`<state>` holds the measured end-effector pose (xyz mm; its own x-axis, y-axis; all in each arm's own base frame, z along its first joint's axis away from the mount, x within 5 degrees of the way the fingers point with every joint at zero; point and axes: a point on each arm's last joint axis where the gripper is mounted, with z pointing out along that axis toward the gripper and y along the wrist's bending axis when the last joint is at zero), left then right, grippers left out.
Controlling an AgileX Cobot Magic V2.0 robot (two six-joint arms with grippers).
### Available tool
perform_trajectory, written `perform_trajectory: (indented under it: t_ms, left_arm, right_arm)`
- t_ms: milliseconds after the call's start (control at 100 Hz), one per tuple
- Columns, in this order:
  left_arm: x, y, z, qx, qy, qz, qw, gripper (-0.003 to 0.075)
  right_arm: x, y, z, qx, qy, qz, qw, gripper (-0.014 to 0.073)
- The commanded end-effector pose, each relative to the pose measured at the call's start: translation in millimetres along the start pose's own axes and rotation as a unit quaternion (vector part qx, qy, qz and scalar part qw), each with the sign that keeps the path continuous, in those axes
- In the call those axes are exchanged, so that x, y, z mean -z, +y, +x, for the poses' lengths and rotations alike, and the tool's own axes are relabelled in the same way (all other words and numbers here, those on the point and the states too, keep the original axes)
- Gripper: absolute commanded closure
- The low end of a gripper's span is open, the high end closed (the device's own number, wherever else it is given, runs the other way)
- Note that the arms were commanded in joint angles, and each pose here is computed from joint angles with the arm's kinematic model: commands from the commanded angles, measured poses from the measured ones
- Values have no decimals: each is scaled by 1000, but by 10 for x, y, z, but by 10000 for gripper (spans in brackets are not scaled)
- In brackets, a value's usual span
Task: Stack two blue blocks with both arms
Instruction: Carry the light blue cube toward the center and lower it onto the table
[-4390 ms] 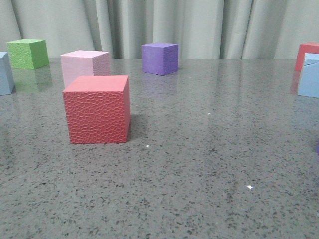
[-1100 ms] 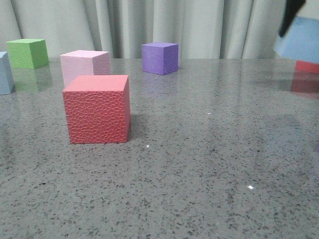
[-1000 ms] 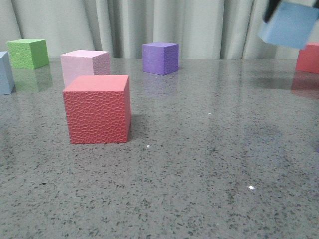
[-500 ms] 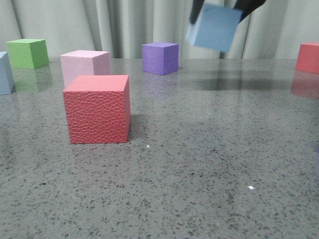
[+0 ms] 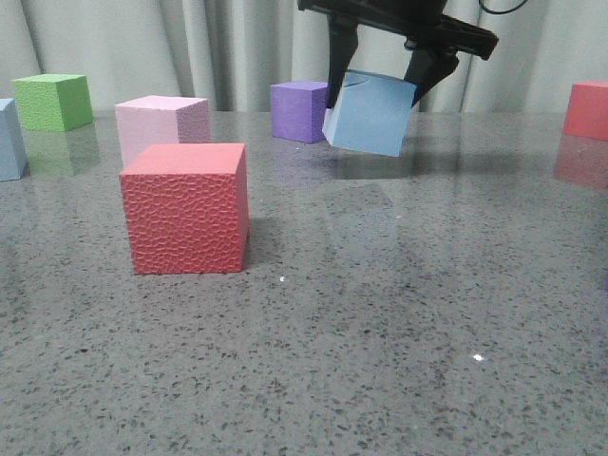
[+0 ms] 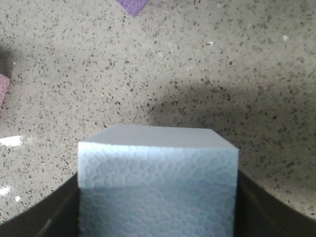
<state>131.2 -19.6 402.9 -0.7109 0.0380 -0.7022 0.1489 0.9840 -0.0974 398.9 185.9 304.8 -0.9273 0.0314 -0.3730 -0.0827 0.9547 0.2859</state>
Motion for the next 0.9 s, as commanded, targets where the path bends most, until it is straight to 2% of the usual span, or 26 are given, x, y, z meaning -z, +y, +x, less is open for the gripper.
perform_trajectory:
  t_ms: [0, 600, 890]
  left_arm:
    - [69, -26, -116, 0, -45, 8, 999, 68]
    - [69, -26, -116, 0, -45, 8, 999, 68]
    - [69, -26, -116, 0, -45, 8, 999, 68]
  right_arm:
    - [343, 62, -83, 2, -57, -19, 998, 337]
    - [333, 54, -80, -5, -54, -15, 998, 337]
    - [180, 25, -58, -7, -26, -3, 1000, 337]
